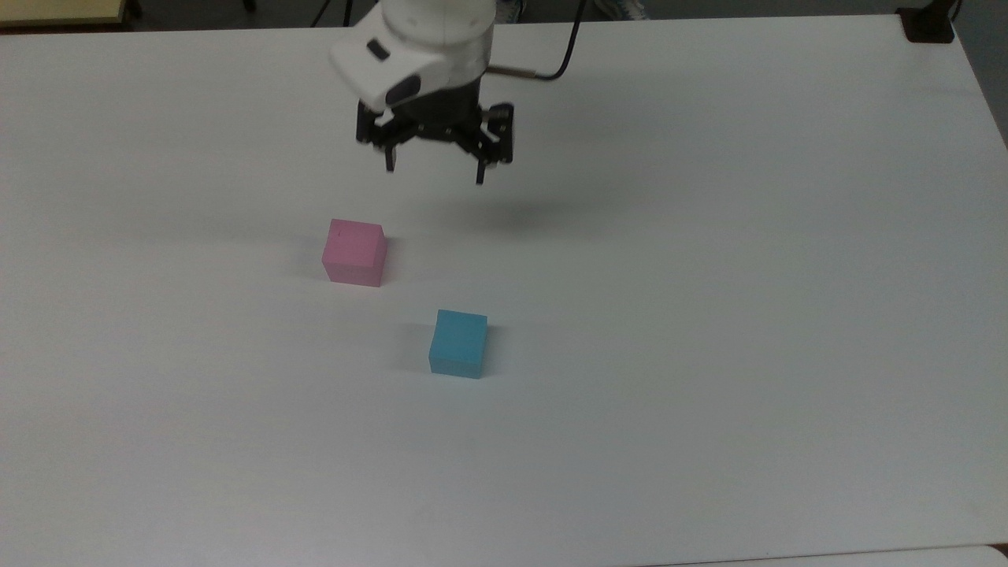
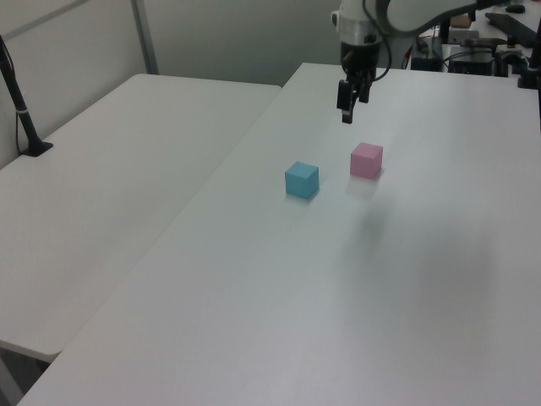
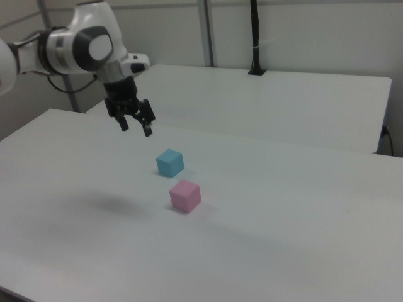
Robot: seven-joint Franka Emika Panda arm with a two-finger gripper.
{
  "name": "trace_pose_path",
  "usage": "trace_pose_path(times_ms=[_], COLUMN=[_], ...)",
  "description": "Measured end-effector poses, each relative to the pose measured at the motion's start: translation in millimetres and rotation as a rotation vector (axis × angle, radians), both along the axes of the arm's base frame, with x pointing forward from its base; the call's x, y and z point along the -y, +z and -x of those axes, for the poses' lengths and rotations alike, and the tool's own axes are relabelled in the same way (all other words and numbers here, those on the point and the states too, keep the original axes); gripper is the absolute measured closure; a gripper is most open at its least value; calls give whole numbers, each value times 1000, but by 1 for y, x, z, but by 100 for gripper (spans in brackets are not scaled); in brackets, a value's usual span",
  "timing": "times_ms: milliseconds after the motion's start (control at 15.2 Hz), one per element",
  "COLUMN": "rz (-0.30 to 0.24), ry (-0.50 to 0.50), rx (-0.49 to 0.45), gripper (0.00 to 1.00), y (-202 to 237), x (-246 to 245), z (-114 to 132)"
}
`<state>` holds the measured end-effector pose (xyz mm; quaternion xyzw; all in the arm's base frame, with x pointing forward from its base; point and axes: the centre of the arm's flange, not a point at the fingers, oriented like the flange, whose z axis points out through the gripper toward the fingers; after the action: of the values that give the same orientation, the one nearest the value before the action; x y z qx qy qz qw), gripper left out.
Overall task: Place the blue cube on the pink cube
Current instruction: 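Move the open gripper toward the light-blue cube, then lower the gripper around the light-blue cube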
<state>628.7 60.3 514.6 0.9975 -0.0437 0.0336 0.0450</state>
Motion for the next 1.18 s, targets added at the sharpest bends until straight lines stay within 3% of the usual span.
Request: trace_pose_path(times_ms=[66,656,919,1181], rz=[-4,-21,-99,-98], ry=[-21,-28,-60,-66], rx=[-28,-27,31,46], gripper=[0,0,0,0], y=[9,9,-11,-70], x=[-1,-1,4,8], z=[12,12,-8,-36])
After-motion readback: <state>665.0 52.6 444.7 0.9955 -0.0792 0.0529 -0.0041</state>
